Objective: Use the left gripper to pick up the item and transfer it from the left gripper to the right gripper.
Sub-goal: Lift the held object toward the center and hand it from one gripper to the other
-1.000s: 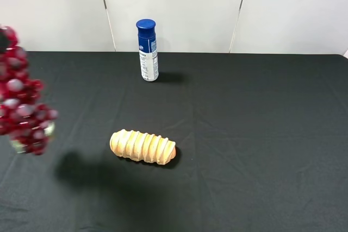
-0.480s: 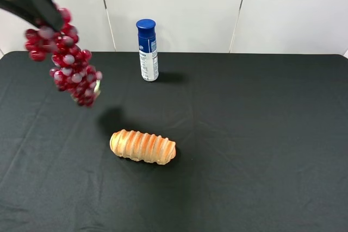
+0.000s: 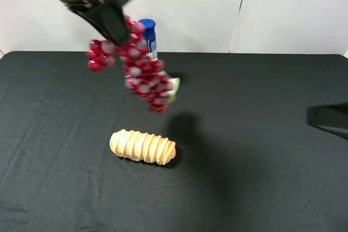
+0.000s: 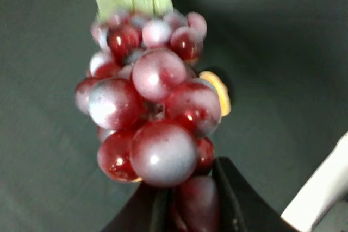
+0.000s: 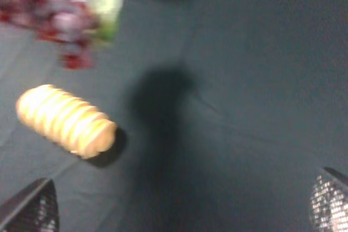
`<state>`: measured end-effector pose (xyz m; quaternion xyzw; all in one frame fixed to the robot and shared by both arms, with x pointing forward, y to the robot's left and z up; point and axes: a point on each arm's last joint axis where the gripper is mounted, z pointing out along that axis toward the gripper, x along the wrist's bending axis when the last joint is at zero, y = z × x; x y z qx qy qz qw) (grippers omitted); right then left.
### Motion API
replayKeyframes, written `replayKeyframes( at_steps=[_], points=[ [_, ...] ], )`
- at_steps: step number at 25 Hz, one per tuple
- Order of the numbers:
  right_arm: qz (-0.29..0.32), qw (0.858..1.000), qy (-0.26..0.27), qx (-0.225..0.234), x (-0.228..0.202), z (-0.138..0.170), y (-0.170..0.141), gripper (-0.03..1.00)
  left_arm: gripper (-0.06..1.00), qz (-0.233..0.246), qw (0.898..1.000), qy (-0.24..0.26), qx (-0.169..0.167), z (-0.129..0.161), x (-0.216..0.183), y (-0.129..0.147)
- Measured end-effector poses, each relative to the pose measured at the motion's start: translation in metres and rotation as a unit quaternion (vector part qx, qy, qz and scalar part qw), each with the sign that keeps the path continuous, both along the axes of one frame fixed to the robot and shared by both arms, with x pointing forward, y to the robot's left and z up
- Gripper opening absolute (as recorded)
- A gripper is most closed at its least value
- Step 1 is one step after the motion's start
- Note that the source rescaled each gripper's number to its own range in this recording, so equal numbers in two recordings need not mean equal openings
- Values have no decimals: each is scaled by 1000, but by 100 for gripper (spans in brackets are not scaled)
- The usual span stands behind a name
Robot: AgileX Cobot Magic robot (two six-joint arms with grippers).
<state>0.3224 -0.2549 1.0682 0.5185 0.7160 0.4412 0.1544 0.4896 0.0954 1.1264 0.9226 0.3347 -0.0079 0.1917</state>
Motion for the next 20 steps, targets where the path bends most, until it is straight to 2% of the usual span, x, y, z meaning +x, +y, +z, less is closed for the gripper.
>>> replayKeyframes(
  at_steps=[3, 4, 9, 14, 20],
  points=[
    [51, 998, -26, -4, 9, 1, 9, 100, 0, -57, 998, -23, -5, 2, -10, -16],
    [65, 997, -38, -8, 12, 2, 11, 100, 0, -57, 998, -23, -5, 2, -10, -16],
    [121, 989, -82, -10, 28, 3, 27, 100, 0, -122, 991, -52, -13, 8, -23, -33],
    [178, 977, -115, -12, 41, -1, 51, 100, 0, -148, 986, -69, -21, 10, -30, -43],
    [194, 971, -131, -37, 59, -15, 78, 100, 0, -167, 981, -91, -31, 11, -33, -49]
  ],
)
